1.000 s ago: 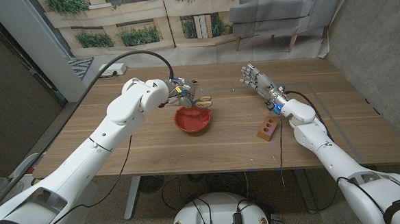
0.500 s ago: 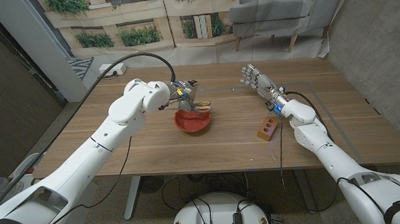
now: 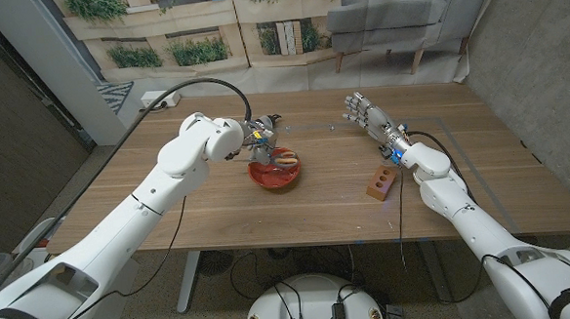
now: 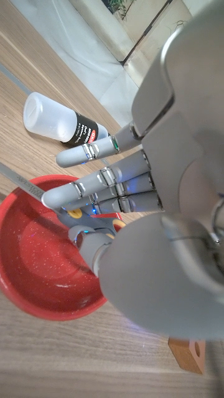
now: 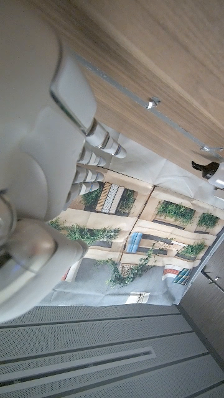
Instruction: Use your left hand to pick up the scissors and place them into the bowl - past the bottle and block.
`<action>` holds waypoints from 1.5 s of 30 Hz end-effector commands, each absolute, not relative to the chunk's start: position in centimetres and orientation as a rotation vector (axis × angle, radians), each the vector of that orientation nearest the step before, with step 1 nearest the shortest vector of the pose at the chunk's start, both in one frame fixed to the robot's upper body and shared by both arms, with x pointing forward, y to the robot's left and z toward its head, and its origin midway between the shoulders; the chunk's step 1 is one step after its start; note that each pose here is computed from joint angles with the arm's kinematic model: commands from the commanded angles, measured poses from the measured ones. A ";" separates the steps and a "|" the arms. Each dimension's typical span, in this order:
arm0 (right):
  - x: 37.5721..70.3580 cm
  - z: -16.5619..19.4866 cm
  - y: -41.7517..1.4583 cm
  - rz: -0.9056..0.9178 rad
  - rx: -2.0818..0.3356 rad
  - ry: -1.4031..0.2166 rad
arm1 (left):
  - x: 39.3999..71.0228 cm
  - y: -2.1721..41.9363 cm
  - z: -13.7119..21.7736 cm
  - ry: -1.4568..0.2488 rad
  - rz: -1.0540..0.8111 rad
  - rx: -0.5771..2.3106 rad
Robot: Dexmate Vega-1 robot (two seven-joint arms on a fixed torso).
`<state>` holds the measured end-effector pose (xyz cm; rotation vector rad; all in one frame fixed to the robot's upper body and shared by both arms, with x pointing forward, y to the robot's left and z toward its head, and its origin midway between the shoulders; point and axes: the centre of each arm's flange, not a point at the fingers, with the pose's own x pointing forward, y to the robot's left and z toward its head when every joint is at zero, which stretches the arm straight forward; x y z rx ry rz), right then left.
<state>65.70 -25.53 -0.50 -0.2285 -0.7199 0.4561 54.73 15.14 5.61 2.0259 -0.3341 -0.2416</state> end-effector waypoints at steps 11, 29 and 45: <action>65.8 -0.7 -25.8 0.451 -0.223 -0.717 | 55.7 15.2 5.0 -0.237 -0.283 2.070; 66.1 -0.5 -25.6 0.452 -0.223 -0.716 | 56.2 15.4 5.1 -0.225 -0.227 2.106; 66.4 -0.3 -25.6 0.450 -0.222 -0.716 | 56.5 15.5 5.2 -0.211 -0.239 2.102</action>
